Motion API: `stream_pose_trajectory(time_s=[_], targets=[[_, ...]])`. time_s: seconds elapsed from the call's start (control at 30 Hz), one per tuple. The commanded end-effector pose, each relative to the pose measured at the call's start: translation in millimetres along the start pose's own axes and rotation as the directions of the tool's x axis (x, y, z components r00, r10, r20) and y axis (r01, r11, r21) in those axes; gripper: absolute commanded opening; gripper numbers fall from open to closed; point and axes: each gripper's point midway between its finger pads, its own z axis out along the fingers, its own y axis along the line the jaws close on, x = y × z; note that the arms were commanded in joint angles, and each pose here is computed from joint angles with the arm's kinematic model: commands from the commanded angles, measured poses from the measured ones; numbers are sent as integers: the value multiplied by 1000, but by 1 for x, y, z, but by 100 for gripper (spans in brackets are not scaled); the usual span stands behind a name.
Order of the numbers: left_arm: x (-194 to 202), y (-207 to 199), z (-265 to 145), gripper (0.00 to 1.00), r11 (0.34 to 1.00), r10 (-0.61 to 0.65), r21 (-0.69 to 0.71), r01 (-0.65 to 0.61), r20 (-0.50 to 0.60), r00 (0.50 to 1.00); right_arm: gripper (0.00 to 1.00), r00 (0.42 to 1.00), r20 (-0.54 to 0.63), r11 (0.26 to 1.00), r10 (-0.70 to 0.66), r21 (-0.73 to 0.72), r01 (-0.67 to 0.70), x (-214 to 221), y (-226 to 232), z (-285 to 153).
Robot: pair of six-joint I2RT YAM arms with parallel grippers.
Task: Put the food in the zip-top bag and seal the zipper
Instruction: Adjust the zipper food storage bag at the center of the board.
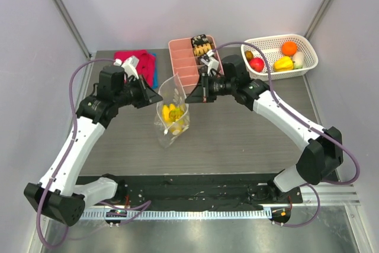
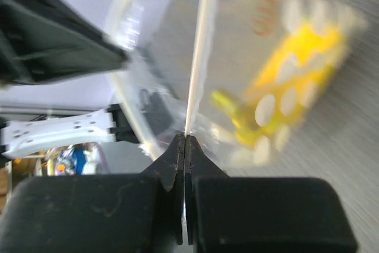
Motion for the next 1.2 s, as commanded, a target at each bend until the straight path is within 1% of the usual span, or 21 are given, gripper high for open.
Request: stream_pose_trajectory(time_s=[0.0,0.03,0.2,0.3,0.33,0.37,0.43,0.47,0.57,0.6,0.67,0.7,0.73,0.8,0.9,0.93,0.97,1.03,1.07,1.13,1.17], targets=[[21,14,-18,0,993,102,-43,-106,-83,991,1,997,64,991,-31,-131,39,-27,52,-10],[26,21,-16,0,992,103,-65,-110,-101,990,1,995,72,993,-72,-92,79,-26,40,-8],[43,44,7,0,990,45,-124,-71,-201,978,1,998,14,996,-55,75,54,-8,-17,2],[39,37,17,0,995,30,-89,-50,-211,977,1,996,4,983,-90,162,88,-8,-38,-5],[38,35,19,0,996,22,-81,-40,-213,977,5,996,5,976,-92,198,89,-9,-45,-9],[32,29,20,0,997,21,-66,-35,-203,979,19,993,17,968,-120,223,114,-16,-49,-15],[29,26,24,0,998,15,-57,-28,-210,978,40,990,34,957,-139,262,126,-26,-55,-24],[26,24,25,0,998,13,-54,-25,-204,979,66,987,45,950,-153,283,134,-36,-59,-35],[23,22,28,0,999,13,-47,-23,-205,979,92,985,95,935,-146,340,106,-64,-80,-63],[22,22,28,0,999,13,-46,-23,-204,979,98,981,111,929,-157,354,109,-74,-89,-74],[21,22,29,0,999,8,-48,-18,-204,979,100,971,161,921,-176,376,104,-98,-101,-97],[21,23,29,0,999,6,-50,-17,-206,978,100,961,210,899,-181,432,75,-116,-125,-125],[20,21,29,0,999,8,-46,-17,-202,979,100,960,215,887,-181,458,64,-124,-144,-133],[20,20,29,0,999,10,-41,-19,-204,979,100,932,256,820,-257,568,70,-159,-175,-174],[19,19,29,0,999,8,-38,-16,-202,979,98,924,271,732,-271,681,15,-191,-234,-219],[18,18,29,0,999,8,-36,-16,-201,980,97,912,269,719,-308,694,38,-207,-232,-231],[19,19,29,0,999,5,-39,-13,-202,979,100,932,257,723,-257,690,9,-205,-262,-224],[20,20,31,0,999,1,-40,-9,-205,979,100,926,253,727,-280,686,32,-220,-274,-233],[20,21,31,0,999,-2,-44,-7,-202,979,100,935,257,727,-243,687,0,-219,-297,-229],[19,21,32,0,999,-3,-47,-6,-203,979,99,926,294,695,-238,717,-49,-232,-315,-237],[20,22,32,0,999,-4,-47,-6,-204,979,100,933,291,671,-211,737,-78,-229,-341,-233]])
